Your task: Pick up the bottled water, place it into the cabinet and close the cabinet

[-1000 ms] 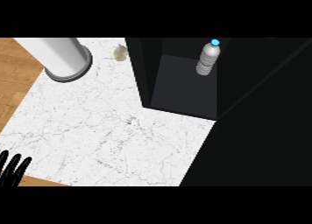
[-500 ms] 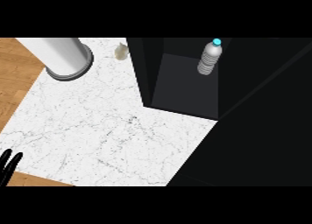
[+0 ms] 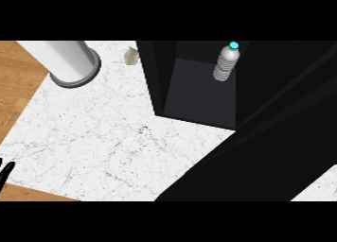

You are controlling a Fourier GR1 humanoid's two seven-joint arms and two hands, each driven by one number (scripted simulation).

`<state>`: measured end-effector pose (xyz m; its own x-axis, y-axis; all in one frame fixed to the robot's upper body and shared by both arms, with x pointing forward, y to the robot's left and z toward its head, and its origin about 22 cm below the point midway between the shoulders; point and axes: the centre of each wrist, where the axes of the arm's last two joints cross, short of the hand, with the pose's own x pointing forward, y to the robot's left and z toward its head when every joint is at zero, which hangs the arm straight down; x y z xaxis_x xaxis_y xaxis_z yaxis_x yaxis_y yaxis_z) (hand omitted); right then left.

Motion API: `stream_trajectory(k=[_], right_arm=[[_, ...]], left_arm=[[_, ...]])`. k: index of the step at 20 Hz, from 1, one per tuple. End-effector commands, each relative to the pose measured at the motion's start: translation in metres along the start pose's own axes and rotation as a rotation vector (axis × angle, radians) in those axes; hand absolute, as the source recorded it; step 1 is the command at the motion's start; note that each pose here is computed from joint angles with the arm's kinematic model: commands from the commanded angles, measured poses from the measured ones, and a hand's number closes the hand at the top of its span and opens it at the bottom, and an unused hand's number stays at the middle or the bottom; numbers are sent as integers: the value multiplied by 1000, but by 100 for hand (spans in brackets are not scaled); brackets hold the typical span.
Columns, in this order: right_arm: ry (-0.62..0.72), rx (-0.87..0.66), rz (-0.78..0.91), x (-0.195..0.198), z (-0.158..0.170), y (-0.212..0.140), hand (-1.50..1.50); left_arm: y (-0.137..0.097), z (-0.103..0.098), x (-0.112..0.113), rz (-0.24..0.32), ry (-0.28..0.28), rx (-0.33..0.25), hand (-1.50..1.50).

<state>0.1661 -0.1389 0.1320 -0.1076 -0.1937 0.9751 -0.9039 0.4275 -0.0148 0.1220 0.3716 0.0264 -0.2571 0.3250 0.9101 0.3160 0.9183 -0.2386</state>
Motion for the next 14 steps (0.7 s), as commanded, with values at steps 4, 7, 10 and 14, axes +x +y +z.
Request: stream_trajectory(k=[4, 7, 10, 14], right_arm=[[75, -339, -54, -18, -42, -69, 150], [77, -471, -32, -20, -70, -95, 150], [82, -538, -7, -14, -97, -124, 150], [147, -576, 39, -14, -127, -158, 150]], left_arm=[[9, 12, 4, 15, -6, 28, -150], [6, 13, 3, 23, 9, 31, -150], [7, 12, 5, 48, 1, 9, -150], [6, 22, 4, 50, -11, 45, -150]])
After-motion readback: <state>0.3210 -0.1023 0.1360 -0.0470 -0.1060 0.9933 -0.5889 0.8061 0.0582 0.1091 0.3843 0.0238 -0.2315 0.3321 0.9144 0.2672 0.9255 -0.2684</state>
